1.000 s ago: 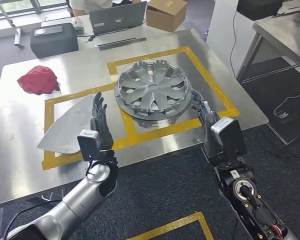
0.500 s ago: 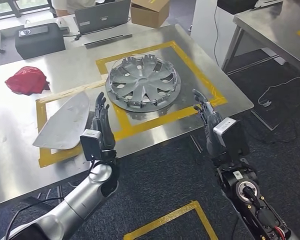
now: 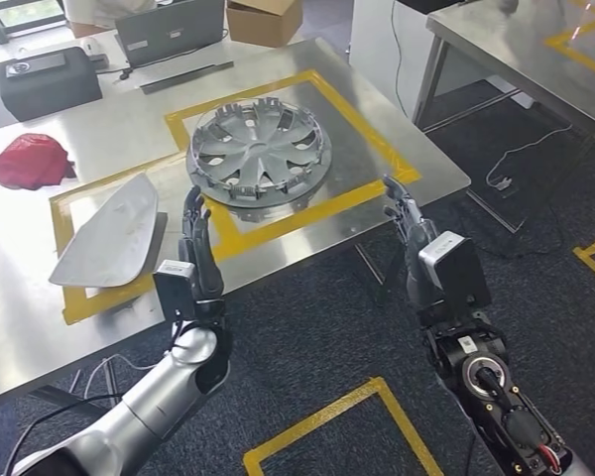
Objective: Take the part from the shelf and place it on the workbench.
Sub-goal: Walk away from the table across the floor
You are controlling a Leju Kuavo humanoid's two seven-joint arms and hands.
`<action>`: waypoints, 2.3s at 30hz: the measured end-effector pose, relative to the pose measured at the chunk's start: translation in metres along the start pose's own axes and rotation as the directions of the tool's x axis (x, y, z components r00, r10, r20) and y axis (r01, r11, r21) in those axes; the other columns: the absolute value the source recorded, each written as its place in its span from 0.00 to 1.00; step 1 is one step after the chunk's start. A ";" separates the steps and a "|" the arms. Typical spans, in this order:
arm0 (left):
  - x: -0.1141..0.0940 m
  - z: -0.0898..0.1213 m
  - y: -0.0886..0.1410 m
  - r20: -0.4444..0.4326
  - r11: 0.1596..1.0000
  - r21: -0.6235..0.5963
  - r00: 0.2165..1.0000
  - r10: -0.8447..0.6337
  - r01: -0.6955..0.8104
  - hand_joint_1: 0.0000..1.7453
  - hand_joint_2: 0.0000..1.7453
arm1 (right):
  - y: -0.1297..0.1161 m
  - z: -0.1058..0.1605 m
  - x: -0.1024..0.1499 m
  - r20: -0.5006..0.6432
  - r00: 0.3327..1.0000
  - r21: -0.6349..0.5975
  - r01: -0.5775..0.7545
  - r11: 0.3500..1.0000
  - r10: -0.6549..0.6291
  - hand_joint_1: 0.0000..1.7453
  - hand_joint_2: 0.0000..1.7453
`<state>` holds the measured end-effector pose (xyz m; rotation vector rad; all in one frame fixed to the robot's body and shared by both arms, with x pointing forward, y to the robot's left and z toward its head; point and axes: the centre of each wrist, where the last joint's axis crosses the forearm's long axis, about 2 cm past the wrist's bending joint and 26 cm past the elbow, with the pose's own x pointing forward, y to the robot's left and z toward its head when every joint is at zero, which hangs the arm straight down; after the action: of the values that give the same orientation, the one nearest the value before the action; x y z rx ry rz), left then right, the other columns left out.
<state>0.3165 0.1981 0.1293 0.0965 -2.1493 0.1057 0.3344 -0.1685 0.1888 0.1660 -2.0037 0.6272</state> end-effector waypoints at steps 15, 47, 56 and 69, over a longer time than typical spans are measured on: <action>0.000 0.002 0.000 -0.005 1.000 0.002 1.000 0.002 -0.002 0.00 0.00 | 0.000 0.000 0.000 -0.006 1.000 -0.008 -0.016 1.000 0.016 0.00 0.00; 0.000 0.001 0.000 -0.004 1.000 0.003 1.000 0.000 0.000 0.00 0.00 | 0.000 0.001 -0.001 -0.009 1.000 -0.007 -0.016 1.000 0.016 0.00 0.00; -0.001 0.002 0.002 -0.006 1.000 0.002 1.000 -0.004 0.004 0.00 0.00 | 0.000 0.001 -0.001 -0.008 1.000 -0.005 -0.018 1.000 0.018 0.00 0.00; -0.001 0.004 0.004 -0.010 1.000 0.008 1.000 -0.010 0.010 0.00 0.00 | -0.007 0.002 -0.003 -0.031 0.999 -0.028 -0.045 0.999 0.044 0.00 0.00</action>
<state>0.3137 0.2020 0.1258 0.1113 -2.1388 0.1090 0.3367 -0.1759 0.1881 0.0948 -1.9910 0.6257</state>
